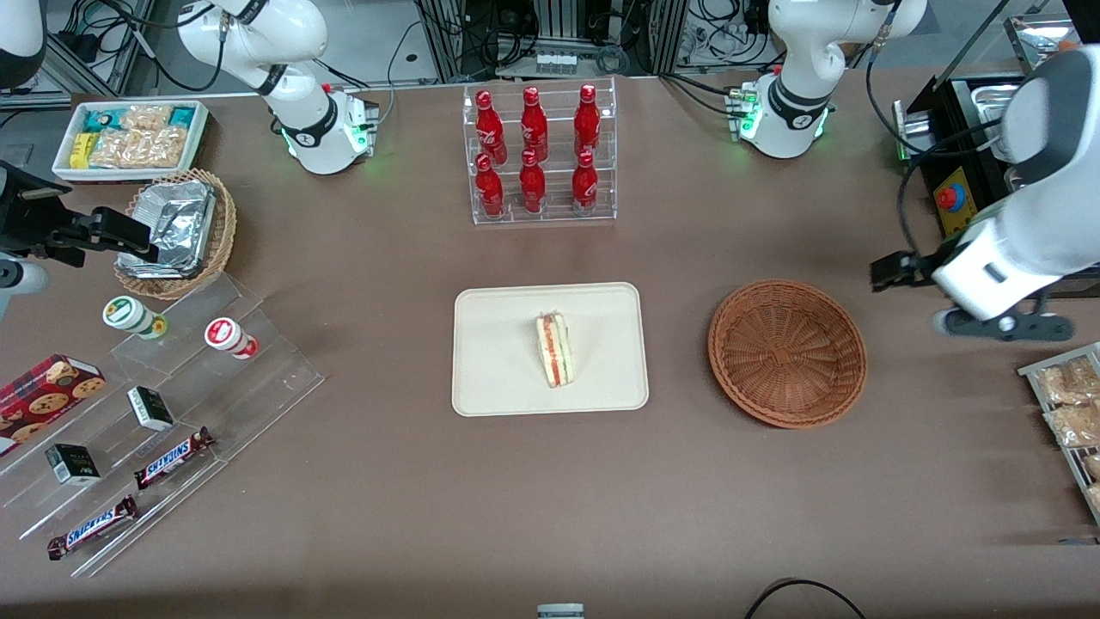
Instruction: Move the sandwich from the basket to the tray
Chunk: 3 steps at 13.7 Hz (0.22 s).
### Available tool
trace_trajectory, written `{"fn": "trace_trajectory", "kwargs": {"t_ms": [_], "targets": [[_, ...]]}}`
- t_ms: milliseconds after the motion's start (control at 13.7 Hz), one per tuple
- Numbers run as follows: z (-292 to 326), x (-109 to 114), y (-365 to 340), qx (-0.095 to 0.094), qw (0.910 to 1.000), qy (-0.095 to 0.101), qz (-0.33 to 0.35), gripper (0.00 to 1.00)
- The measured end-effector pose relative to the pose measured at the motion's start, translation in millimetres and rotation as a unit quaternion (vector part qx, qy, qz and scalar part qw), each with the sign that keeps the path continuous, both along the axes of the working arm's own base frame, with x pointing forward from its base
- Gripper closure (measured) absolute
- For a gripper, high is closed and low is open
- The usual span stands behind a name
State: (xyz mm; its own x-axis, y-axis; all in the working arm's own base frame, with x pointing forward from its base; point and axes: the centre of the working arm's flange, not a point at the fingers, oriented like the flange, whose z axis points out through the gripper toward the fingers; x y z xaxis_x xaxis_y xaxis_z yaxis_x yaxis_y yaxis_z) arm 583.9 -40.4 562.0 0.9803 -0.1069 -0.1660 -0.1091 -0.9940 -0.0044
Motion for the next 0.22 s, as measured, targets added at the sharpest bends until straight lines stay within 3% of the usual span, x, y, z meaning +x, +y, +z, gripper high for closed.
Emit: {"fn": "trace_trajectory", "kwargs": {"t_ms": [220], "targets": [[34, -3, 30, -0.002, 0.9999, -0.013, 0.011, 0.00]]}}
